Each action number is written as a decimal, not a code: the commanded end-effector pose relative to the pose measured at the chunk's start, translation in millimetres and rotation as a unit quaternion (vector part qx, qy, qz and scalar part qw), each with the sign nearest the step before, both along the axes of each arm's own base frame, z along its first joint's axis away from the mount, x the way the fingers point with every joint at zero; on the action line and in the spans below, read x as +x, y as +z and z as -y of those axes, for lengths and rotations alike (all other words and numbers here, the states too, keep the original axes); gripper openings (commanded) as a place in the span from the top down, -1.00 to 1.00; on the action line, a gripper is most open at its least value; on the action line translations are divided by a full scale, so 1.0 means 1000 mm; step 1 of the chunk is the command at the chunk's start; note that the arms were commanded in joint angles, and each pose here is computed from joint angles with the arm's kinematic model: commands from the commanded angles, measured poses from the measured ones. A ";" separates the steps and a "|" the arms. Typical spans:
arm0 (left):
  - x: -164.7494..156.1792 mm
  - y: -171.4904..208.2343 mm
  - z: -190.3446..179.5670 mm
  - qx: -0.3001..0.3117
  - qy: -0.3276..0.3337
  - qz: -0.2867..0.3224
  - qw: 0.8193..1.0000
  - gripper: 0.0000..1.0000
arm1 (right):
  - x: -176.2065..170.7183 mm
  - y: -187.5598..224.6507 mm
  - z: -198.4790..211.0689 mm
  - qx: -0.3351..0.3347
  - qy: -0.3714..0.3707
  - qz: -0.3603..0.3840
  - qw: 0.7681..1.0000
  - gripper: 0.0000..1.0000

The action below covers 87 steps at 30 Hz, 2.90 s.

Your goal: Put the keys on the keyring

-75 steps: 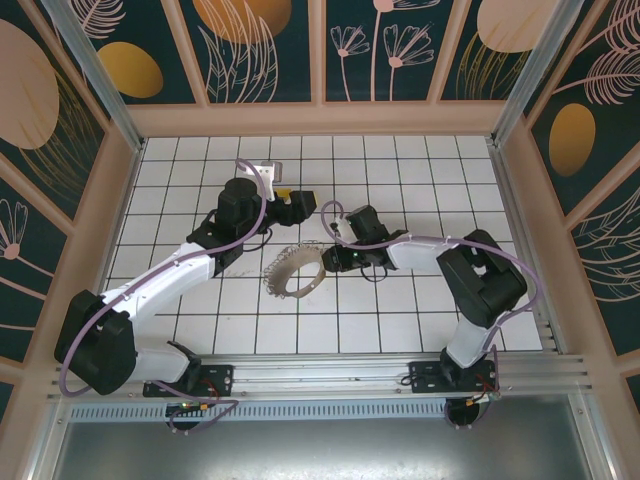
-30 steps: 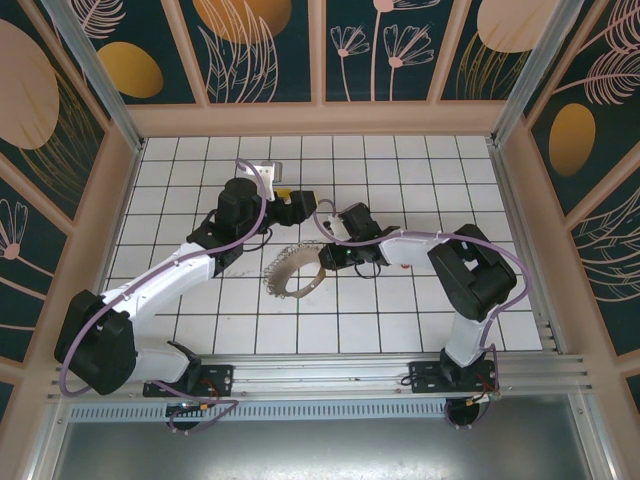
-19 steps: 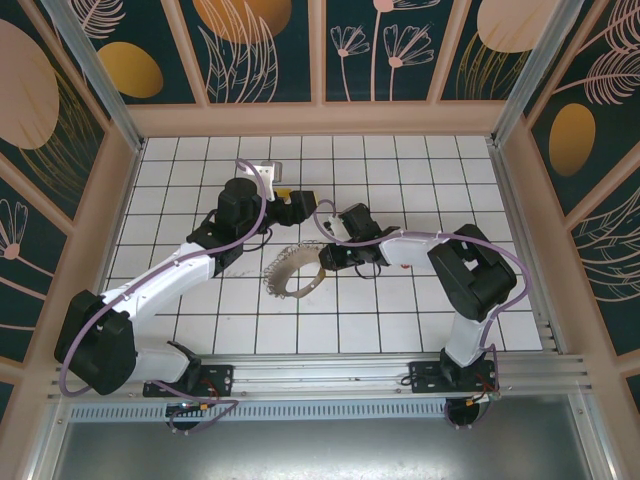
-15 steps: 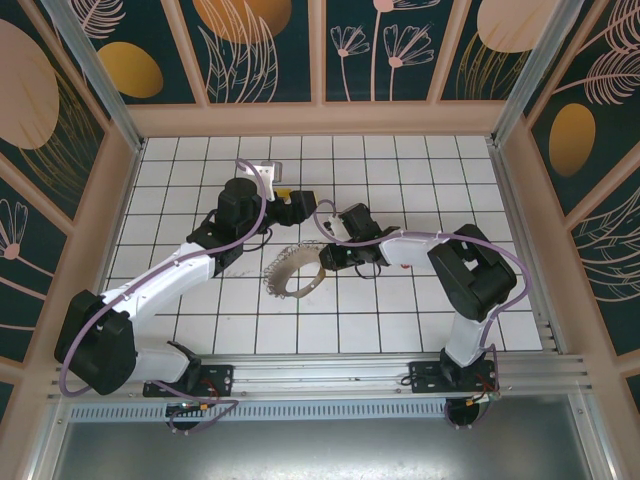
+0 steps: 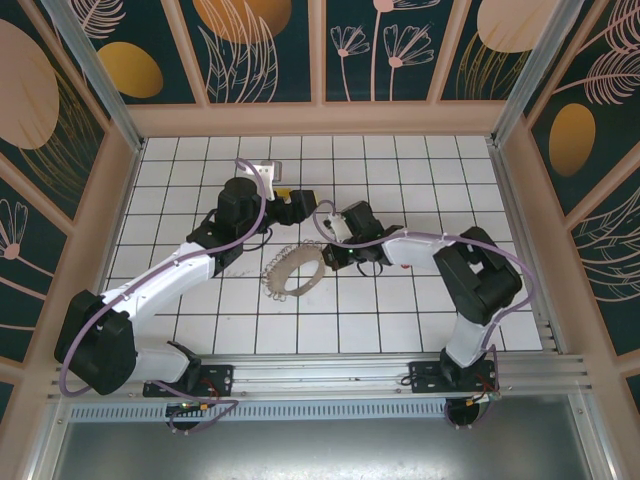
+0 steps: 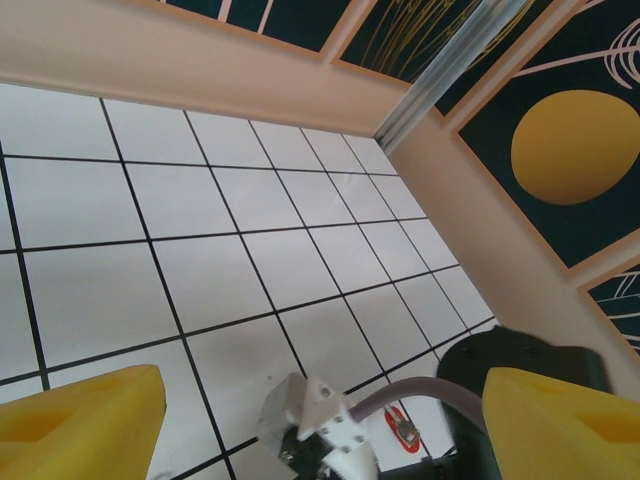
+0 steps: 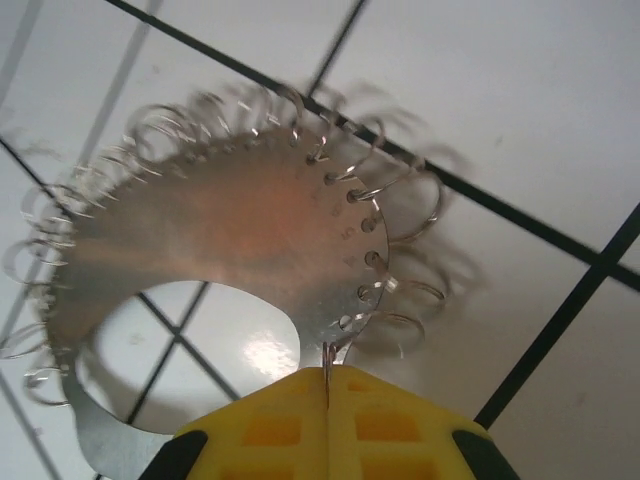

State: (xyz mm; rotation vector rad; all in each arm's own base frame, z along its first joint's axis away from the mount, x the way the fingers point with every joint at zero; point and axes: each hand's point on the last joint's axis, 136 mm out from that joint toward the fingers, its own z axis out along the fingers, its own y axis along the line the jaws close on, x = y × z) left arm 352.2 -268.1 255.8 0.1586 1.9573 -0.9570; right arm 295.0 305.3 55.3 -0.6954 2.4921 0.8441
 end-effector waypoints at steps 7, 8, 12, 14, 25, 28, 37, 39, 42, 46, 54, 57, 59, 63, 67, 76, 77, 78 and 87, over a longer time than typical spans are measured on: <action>0.002 0.058 0.003 0.000 -0.016 0.060 0.998 -0.68 | 0.016 0.161 0.006 0.165 0.057 0.185 0.967 1.00; 0.001 0.062 0.005 0.004 -0.026 0.067 0.997 -0.68 | 0.021 0.176 0.013 0.177 0.054 0.204 0.961 1.00; -0.005 0.082 0.014 0.010 -0.065 0.093 0.993 -0.65 | 0.022 0.236 0.031 0.226 0.058 0.274 0.933 1.00; -0.010 0.090 0.020 0.009 -0.090 0.106 0.990 -0.60 | 0.023 0.260 0.039 0.245 0.055 0.296 0.922 1.00; -0.036 0.125 0.049 -0.037 -0.212 0.147 0.965 -0.26 | 0.004 0.341 0.058 0.340 0.073 0.358 0.866 1.00; -0.040 0.129 0.052 -0.050 -0.227 0.149 0.961 -0.14 | 0.000 0.350 0.058 0.361 0.078 0.359 0.857 1.00; -0.044 0.137 0.055 -0.083 -0.239 0.163 0.954 0.05 | -0.009 0.355 0.056 0.402 0.087 0.340 0.846 1.00; -0.045 0.140 0.056 -0.091 -0.243 0.167 0.951 0.06 | -0.009 0.353 0.055 0.403 0.087 0.336 0.847 1.00; -0.047 0.144 0.057 -0.103 -0.251 0.172 0.947 0.09 | -0.009 0.351 0.054 0.407 0.089 0.330 0.847 1.00; -0.049 0.146 0.059 -0.120 -0.261 0.174 0.942 0.11 | -0.012 0.351 0.052 0.415 0.093 0.326 0.844 1.00; -0.052 0.146 0.063 -0.143 -0.277 0.170 0.935 0.15 | -0.012 0.350 0.046 0.422 0.100 0.316 0.844 1.00; -0.054 0.145 0.063 -0.150 -0.282 0.169 0.933 0.17 | -0.012 0.347 0.042 0.423 0.103 0.311 0.845 1.00; -0.054 0.144 0.064 -0.153 -0.285 0.167 0.931 0.18 | -0.012 0.347 0.040 0.423 0.106 0.309 0.845 1.00; -0.054 0.141 0.066 -0.156 -0.290 0.162 0.930 0.21 | -0.012 0.349 0.038 0.424 0.107 0.311 0.844 1.00; -0.053 0.136 0.066 -0.156 -0.290 0.159 0.931 0.25 | -0.012 0.349 0.038 0.424 0.107 0.310 0.844 1.00; -0.051 0.132 0.067 -0.159 -0.290 0.155 0.931 0.37 | -0.010 0.346 0.037 0.423 0.107 0.307 0.846 1.00; -0.051 0.132 0.067 -0.161 -0.291 0.156 0.930 0.39 | -0.010 0.346 0.037 0.423 0.107 0.307 0.846 1.00; -0.052 0.133 0.068 -0.163 -0.292 0.157 0.929 0.41 | -0.010 0.346 0.037 0.423 0.108 0.307 0.846 1.00; -0.056 0.141 0.067 -0.176 -0.301 0.166 0.922 0.70 | -0.008 0.345 0.035 0.423 0.107 0.305 0.847 1.00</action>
